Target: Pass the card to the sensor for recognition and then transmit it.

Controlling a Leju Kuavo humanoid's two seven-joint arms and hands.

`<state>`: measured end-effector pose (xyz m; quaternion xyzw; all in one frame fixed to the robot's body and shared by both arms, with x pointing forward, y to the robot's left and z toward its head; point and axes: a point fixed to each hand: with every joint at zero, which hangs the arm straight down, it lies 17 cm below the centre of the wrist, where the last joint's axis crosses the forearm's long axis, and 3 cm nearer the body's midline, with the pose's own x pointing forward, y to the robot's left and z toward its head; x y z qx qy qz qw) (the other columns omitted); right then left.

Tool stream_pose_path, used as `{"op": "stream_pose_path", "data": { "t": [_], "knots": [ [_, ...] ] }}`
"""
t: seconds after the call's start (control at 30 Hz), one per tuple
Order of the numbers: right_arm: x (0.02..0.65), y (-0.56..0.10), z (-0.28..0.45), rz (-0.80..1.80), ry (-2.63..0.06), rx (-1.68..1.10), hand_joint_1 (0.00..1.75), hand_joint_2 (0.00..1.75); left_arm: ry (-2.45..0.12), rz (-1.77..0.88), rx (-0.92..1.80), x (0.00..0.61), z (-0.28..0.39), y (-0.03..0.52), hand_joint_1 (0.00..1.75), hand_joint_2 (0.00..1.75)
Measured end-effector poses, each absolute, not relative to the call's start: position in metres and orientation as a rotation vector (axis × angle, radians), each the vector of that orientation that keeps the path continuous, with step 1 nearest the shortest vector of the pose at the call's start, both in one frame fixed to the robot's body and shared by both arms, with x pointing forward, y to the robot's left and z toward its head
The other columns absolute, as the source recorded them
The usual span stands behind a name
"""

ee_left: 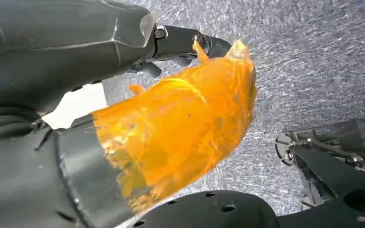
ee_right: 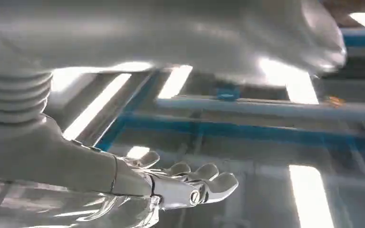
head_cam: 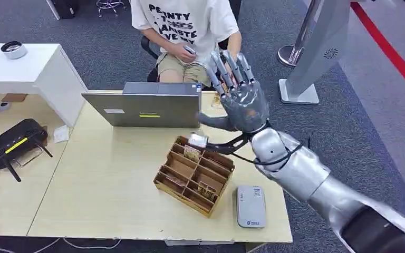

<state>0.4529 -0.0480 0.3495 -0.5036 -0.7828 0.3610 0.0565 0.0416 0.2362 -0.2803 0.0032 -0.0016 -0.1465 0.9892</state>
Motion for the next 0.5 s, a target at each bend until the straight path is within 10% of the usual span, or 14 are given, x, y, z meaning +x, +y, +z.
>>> {"op": "stream_pose_path", "data": {
  "t": [0.13, 0.23, 0.5],
  "knots": [
    [0.388, -0.081, 0.396, 0.46, -2.689, -0.712, 0.0, 0.0, 0.005, -0.217, 0.015, 0.043, -0.28, 0.233, 0.0, 0.0],
    [0.41, -0.163, 0.375, -0.065, -2.433, -0.226, 0.0, 0.0, 0.022, -0.166, 0.006, 0.032, -0.281, 0.228, 0.0, 0.0],
    [0.352, -0.075, 0.315, 0.185, -2.132, 0.686, 0.0, 0.0, 0.023, -0.111, -0.004, 0.033, -0.281, 0.228, 0.0, 0.0]
  ]
}}
